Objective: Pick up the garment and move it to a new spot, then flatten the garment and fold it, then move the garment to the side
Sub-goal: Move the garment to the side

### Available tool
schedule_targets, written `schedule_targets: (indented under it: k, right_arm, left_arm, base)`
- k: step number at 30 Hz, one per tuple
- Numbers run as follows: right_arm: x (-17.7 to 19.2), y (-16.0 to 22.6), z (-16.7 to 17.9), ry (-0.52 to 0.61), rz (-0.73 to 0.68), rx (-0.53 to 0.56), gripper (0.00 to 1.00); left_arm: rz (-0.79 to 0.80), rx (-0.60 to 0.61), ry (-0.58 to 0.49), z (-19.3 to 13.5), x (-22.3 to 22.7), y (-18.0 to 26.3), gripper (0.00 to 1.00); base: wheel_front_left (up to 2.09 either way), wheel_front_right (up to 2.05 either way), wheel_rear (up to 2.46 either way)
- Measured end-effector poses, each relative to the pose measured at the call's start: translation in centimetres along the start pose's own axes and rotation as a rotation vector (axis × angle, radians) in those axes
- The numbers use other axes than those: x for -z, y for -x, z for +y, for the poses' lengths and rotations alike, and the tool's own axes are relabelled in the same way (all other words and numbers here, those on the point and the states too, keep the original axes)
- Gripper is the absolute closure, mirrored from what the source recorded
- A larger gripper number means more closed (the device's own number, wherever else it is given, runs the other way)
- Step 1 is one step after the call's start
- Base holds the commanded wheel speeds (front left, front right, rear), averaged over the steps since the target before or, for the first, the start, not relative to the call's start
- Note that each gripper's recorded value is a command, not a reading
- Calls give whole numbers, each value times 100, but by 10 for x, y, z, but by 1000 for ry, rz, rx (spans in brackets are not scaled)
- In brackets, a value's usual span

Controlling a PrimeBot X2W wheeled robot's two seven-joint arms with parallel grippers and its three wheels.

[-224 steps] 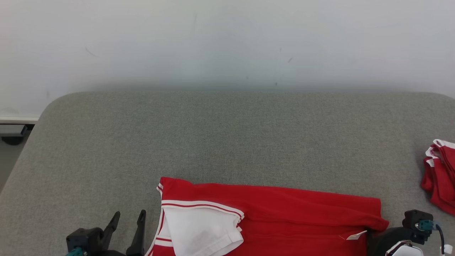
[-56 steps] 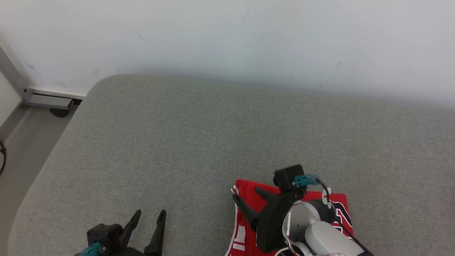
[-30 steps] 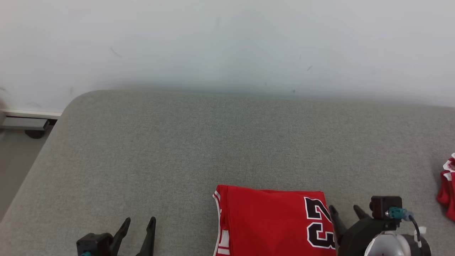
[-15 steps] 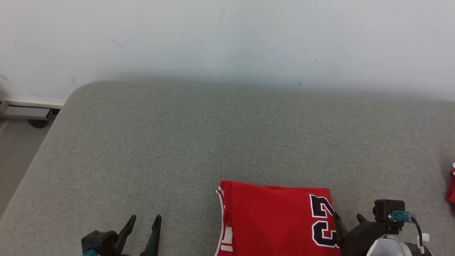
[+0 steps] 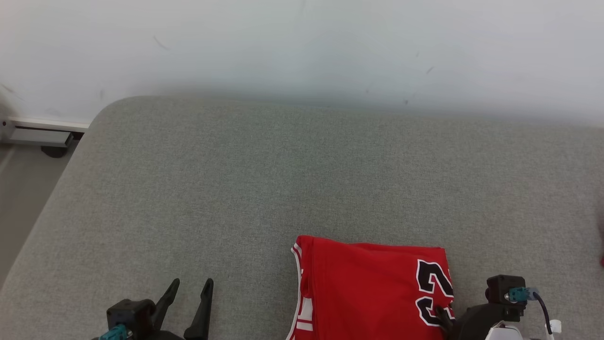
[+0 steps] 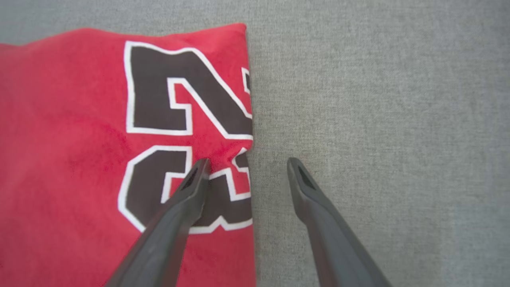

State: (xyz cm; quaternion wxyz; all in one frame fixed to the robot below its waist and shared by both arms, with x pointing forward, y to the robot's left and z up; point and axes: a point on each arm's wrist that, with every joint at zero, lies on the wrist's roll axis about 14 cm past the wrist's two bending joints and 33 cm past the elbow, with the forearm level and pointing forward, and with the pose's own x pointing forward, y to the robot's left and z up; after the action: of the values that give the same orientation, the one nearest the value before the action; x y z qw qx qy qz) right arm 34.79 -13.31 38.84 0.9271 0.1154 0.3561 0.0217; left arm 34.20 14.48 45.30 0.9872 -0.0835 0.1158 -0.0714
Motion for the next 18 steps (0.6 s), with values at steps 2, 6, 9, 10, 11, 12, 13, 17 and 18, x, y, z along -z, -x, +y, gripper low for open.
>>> schedule_targets:
  k: [2,6,9,10,11,12,13,17,18]
  right_arm:
    - [8,0,-1,-2,31,3,0]
    - [13,0,-2,-4,57,7,0]
    - [11,-3,-1,-6,62,7,0]
    - [8,-4,0,-7,62,5,0]
    - [5,-6,1,-7,59,3,0]
    - [3,-7,2,-7,59,1,0]
    - [1,-9,3,-6,63,-1,0]
    - [7,-12,4,-8,103,-1,0]
    - [8,-13,2,-15,109,2,0]
  left_arm:
    - [2,-1,1,0,1,0,0]
    - [7,-3,2,1,2,-1,0]
    - [12,-4,2,1,3,-1,0]
    - [13,-4,2,1,4,-1,0]
    - [14,-4,3,2,4,-2,0]
    - [13,-4,2,2,4,-2,0]
    - [13,-3,2,2,3,-3,0]
    - [6,-3,-1,2,0,-6,0]
    - [8,-3,-1,2,0,-6,0]
  base:
    - [0,0,0]
    - [0,0,0]
    - [0,0,0]
    - [0,0,0]
    - [0,0,0]
    - [0,0,0]
    - [0,0,0]
    - [0,0,0]
    - [0,0,0]
